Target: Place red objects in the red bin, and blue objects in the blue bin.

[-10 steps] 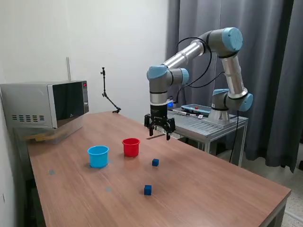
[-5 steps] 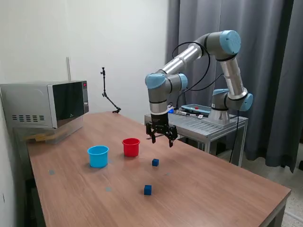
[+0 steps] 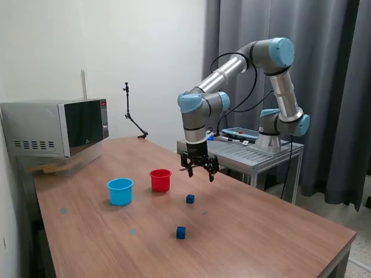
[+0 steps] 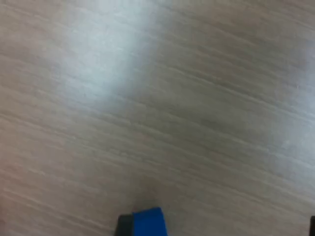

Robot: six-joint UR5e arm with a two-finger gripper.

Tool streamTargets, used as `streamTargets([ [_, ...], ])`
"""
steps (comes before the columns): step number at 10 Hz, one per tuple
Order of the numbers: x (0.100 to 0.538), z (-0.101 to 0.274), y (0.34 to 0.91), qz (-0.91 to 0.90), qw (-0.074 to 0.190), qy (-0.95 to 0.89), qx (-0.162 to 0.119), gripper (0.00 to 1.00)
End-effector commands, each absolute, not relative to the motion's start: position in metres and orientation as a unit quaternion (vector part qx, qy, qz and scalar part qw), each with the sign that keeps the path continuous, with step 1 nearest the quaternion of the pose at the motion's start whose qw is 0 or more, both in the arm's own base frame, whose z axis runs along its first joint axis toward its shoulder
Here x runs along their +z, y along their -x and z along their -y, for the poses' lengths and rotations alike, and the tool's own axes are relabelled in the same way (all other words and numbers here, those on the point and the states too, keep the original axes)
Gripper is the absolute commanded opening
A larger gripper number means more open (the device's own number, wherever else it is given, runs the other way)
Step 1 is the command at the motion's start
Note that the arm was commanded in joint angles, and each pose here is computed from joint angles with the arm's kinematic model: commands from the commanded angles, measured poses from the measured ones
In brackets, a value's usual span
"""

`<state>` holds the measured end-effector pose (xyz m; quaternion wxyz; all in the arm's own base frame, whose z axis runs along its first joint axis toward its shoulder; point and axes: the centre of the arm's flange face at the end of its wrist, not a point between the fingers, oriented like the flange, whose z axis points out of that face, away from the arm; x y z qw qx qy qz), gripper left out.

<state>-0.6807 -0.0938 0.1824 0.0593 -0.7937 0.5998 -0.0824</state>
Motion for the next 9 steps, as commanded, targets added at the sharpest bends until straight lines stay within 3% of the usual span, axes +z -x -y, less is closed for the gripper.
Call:
streamTargets([
  [1,0.179,0.095,0.681,-0.599,0.063,0.793,-0.086,1.0],
  [7,0.159,0.107,0.684,-0.592,0.073,0.797,-0.095,1.0],
  [9,0.16,0.105,0.687,-0.595,0.078,0.796,-0.079,1.0],
])
